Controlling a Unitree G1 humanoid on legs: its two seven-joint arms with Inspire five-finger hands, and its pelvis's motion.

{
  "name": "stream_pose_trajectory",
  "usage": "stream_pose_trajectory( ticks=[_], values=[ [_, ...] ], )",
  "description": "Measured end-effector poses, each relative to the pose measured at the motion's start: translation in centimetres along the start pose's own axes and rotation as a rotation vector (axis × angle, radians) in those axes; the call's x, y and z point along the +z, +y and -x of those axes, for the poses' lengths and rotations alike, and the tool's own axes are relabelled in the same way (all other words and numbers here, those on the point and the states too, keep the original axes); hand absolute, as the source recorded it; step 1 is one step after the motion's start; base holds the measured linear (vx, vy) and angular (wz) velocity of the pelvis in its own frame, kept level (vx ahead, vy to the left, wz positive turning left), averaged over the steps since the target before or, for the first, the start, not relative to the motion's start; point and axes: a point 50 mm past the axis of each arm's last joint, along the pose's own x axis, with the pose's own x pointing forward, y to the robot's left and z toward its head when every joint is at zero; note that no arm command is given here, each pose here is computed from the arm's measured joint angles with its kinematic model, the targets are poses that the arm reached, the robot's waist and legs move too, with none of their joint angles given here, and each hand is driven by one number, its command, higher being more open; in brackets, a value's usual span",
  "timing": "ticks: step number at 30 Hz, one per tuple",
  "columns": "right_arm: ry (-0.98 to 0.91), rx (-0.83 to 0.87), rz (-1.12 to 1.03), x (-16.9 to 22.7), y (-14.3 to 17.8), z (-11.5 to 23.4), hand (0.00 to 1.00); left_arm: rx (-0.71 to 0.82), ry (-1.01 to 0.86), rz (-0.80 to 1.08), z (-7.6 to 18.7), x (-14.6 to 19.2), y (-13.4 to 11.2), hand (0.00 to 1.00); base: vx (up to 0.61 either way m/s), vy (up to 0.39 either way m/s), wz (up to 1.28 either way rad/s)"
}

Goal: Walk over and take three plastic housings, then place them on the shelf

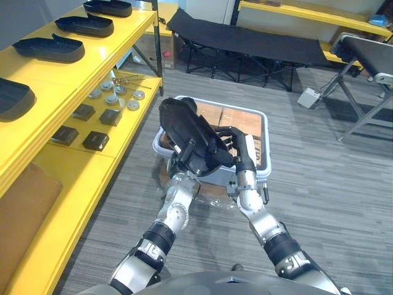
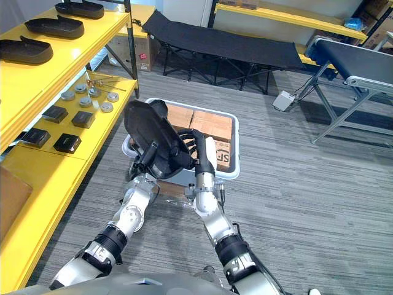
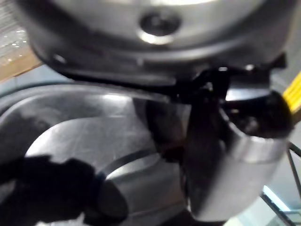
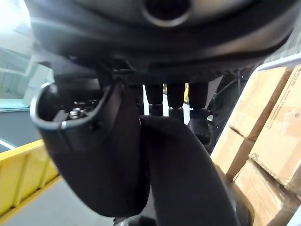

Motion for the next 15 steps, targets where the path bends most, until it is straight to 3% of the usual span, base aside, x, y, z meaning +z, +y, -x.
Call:
stream_pose_trajectory(
  ticks=[5, 8, 15],
  values=[
    [-0.043, 0.055, -0.098, 1.6, 0.6, 1.3, 1.0, -0.097, -0.206, -0.079, 1.0, 3.2, -2.0, 0.0, 0.0, 0.0, -0.03],
    [-0.13, 0.055, -0.151, 3.6, -0.8, 1.1, 1.0, -0.139, -0.39, -0.134, 2.5, 6.1, -2.3, 0.0, -0.01, 0.003, -0.11],
    [-0.151, 0.039, -0.464, 3.7, -6.6, 2.4, 1.0, 0.012, -0.864, -0.492, 6.0, 12.9, 0.2, 0.0, 0.0, 0.001, -0.01]
  ],
)
